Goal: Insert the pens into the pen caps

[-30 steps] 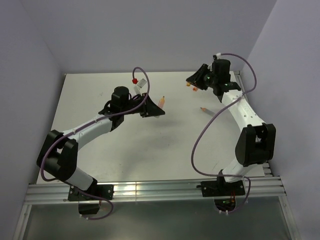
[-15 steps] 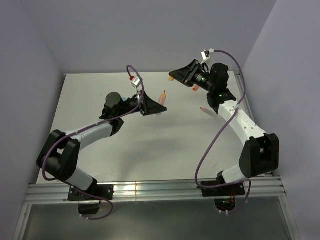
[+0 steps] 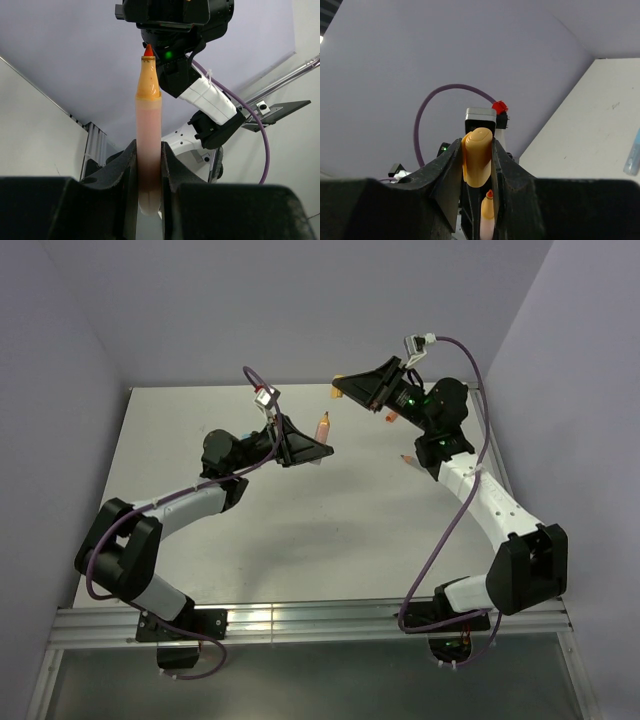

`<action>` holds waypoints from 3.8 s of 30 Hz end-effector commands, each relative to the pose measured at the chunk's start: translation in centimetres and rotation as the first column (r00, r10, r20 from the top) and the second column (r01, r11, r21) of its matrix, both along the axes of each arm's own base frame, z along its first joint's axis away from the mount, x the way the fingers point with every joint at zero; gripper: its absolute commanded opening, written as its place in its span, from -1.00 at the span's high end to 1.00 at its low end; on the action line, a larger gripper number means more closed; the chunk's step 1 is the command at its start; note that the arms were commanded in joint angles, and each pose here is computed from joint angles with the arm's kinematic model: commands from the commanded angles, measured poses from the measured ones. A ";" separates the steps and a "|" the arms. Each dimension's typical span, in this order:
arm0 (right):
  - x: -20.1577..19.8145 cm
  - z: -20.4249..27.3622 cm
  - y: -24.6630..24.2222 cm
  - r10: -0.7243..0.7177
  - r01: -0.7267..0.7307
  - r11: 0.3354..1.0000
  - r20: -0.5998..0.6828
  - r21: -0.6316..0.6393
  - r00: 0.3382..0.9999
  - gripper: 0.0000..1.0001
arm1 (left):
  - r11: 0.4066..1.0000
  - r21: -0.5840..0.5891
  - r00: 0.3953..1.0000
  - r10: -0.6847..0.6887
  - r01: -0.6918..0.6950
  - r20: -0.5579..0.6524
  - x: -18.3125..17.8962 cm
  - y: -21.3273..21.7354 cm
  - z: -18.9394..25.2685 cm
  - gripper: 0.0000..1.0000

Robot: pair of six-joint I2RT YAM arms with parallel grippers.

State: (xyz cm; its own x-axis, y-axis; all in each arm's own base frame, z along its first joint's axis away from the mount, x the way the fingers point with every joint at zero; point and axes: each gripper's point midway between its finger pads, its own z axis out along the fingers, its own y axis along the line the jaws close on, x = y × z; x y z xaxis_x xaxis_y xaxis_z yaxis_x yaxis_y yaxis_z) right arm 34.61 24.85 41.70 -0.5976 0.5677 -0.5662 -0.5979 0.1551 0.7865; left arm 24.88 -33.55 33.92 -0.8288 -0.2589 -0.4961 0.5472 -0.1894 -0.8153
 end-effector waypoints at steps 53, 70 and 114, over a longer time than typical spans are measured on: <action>-4.6 1.6 3.3 0.108 -0.109 0.994 0.118 0.002 0.987 1.00 | 0.983 -0.182 0.993 0.005 0.016 0.115 -0.2 1.5 4.3 0.99; -8.2 2.0 5.3 0.218 -0.227 0.973 0.175 0.032 0.960 1.00 | 0.977 -0.212 0.986 0.062 -0.028 0.157 0.1 2.1 5.6 0.99; -14.6 4.2 7.1 0.343 -0.342 0.936 0.433 -0.084 0.834 0.60 | 0.976 -0.128 0.855 0.218 -0.179 0.471 -2.1 3.1 10.3 0.99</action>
